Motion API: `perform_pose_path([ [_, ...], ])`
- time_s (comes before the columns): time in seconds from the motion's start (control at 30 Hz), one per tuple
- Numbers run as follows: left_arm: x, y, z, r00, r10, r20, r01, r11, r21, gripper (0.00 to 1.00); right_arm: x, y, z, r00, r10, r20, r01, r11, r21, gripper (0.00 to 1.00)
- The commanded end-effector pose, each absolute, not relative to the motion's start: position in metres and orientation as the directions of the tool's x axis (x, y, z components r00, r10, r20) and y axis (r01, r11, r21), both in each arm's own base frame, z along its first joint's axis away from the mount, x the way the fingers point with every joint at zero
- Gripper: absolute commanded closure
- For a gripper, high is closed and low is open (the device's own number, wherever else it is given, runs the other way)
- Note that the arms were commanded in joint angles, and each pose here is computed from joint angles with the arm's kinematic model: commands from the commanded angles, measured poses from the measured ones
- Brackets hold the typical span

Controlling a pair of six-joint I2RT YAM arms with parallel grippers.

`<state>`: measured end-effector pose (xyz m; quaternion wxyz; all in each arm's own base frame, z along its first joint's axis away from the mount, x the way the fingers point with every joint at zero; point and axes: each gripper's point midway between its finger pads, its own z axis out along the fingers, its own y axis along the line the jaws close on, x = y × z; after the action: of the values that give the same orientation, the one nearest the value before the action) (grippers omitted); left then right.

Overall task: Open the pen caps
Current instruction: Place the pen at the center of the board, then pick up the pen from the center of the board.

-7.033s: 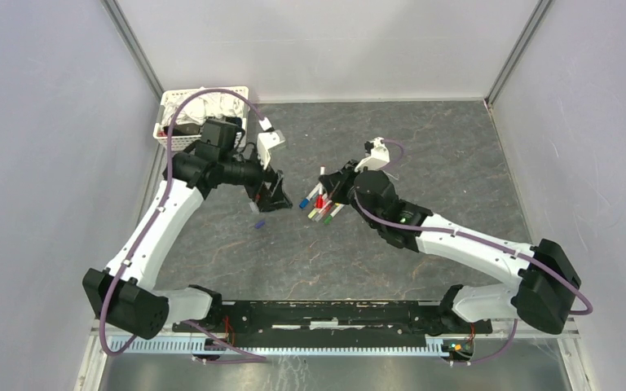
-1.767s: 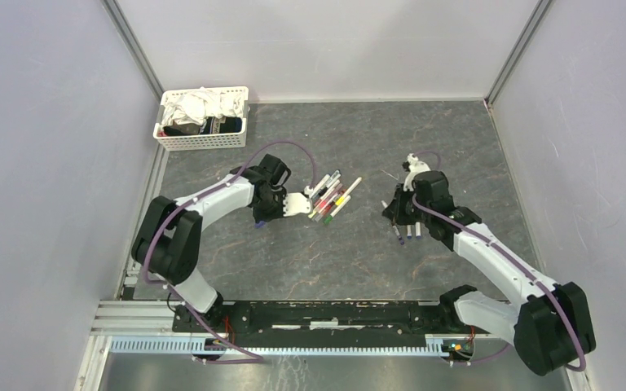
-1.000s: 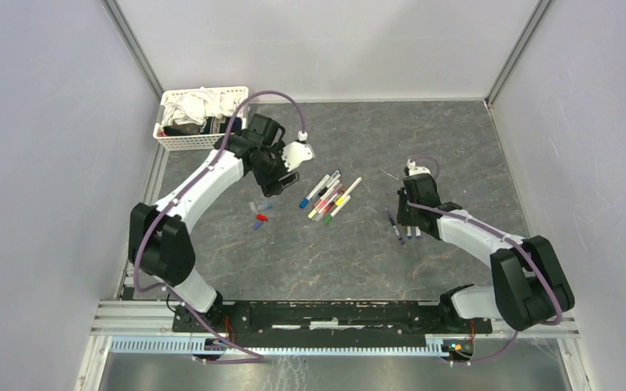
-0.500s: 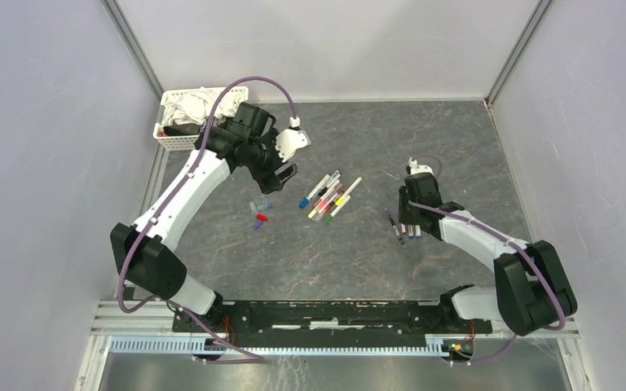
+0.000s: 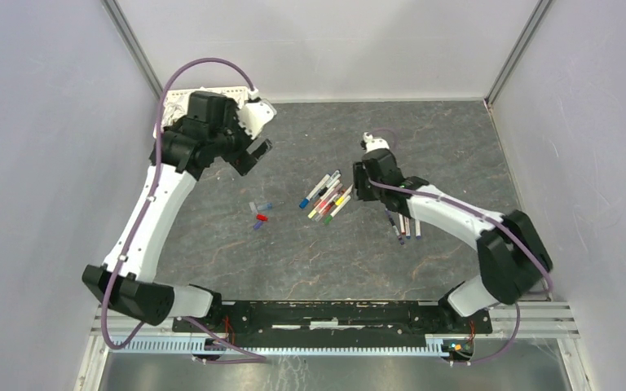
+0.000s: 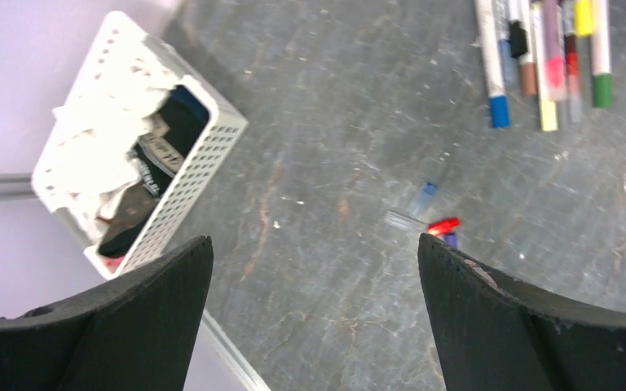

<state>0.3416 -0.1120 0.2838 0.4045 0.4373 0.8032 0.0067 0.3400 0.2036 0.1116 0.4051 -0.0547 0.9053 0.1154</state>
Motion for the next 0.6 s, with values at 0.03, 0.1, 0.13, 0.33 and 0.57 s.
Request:
perform_pose_path([
  [0.03, 0.338, -0.101, 0.312, -0.247, 0.655, -0.714, 0.621, 0.673, 0.402, 0.00, 0.349, 0.234, 0.085, -0.727, 0.088, -0.681, -0.082, 0.973, 0.214, 0.54],
  [0.1, 0.325, -0.110, 0.298, -0.256, 0.661, -0.706, 0.690, 0.636, 0.346, 0.00, 0.351, 0.240, 0.075, -0.734, 0.108, -0.671, -0.048, 0.977, 0.210, 0.54],
  [0.13, 0.319, -0.113, 0.290, -0.271, 0.663, -0.698, 0.716, 0.623, 0.314, 0.00, 0.351, 0.244, 0.070, -0.738, 0.115, -0.665, -0.038, 0.977, 0.210, 0.54],
  [0.33, 0.297, -0.124, 0.246, -0.375, 0.670, -0.640, 0.799, 0.584, 0.142, 0.00, 0.354, 0.255, 0.054, -0.738, 0.136, -0.661, 0.014, 0.982, 0.187, 0.55],
  [0.57, 0.285, -0.129, 0.228, -0.392, 0.666, -0.635, 0.821, 0.565, 0.085, 0.00, 0.354, 0.257, 0.035, -0.751, 0.146, -0.644, 0.044, 0.984, 0.171, 0.56],
])
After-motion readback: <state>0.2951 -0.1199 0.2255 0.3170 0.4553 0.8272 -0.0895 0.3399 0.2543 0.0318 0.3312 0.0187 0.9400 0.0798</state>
